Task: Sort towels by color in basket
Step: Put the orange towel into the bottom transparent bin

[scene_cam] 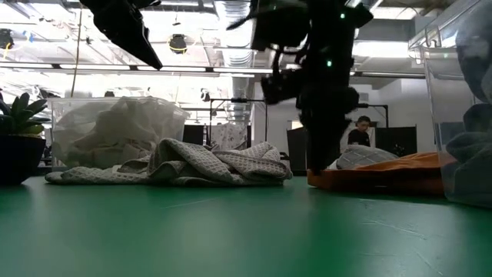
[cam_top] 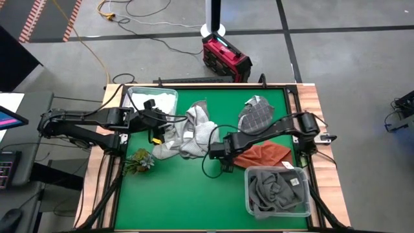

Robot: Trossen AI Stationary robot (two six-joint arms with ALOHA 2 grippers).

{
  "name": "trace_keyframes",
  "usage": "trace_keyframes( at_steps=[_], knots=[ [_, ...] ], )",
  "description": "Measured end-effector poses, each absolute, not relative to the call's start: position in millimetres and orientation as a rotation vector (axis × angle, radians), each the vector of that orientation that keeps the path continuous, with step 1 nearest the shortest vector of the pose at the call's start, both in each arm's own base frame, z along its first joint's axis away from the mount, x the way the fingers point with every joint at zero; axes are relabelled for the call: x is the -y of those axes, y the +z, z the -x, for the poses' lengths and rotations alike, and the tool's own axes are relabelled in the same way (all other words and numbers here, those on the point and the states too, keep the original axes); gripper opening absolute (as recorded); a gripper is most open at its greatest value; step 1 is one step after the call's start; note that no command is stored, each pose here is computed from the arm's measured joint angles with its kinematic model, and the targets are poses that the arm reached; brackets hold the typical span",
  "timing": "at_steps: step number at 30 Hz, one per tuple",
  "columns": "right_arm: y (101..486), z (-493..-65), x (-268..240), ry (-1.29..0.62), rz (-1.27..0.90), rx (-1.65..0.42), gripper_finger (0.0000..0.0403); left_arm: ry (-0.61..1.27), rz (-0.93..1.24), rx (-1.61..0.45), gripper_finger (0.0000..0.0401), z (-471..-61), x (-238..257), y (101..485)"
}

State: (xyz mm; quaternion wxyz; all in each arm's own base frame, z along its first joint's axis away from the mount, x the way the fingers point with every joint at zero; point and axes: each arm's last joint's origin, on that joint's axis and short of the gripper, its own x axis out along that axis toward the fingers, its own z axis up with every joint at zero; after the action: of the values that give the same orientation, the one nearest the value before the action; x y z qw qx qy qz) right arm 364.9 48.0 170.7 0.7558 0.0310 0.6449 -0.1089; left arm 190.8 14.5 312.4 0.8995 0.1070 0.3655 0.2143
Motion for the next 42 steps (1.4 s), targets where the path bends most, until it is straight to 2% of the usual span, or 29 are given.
trace_keyframes(
  at_steps=[5,8,11,15,16,21,28,34,38,42],
  knots=[
    [158.5,-365.1,-48.2,-0.240,-0.069,-1.469,0.0249,0.445,-0.218,-0.758,0.0196,-190.7,-14.5,312.3],
    [157.9,-362.0,-47.9,-0.248,-0.067,-1.503,0.0218,0.444,-0.220,-0.758,0.0196,-190.7,-14.4,312.3],
    [159.6,-360.3,-47.9,-0.232,-0.076,-1.516,0.0154,0.444,-0.220,-0.756,0.0196,-190.8,-14.5,312.4],
    [161.0,-361.3,-45.5,-0.152,-0.132,-1.526,0.0040,0.444,-0.220,-0.754,0.0196,-190.9,-14.5,312.5],
    [161.0,-361.3,-45.5,-0.132,-0.137,-1.530,0.0023,0.445,-0.219,-0.754,0.0196,-190.9,-14.5,312.5],
    [171.6,-357.4,-43.8,-0.118,-0.145,-1.529,0.0022,0.445,-0.219,-0.756,0.0196,-190.8,-14.4,312.4],
    [246.5,-337.2,-50.8,-0.069,-0.157,-1.407,0.0017,0.442,-0.226,-0.759,0.0196,-190.7,-14.5,312.3],
    [328.4,-293.7,-65.2,0.188,-0.282,-1.232,0.0032,0.442,-0.225,-0.759,0.0196,-190.7,-14.4,312.3],
    [391.7,-254.7,-76.0,0.324,-0.267,-0.952,0.0019,0.443,-0.224,-0.752,0.0196,-191.2,-14.4,312.8],
    [447.7,-212.5,-87.9,0.479,-0.167,-0.539,0.0014,0.443,-0.223,-0.740,0.0196,-192.0,-14.5,313.7]
  ],
)
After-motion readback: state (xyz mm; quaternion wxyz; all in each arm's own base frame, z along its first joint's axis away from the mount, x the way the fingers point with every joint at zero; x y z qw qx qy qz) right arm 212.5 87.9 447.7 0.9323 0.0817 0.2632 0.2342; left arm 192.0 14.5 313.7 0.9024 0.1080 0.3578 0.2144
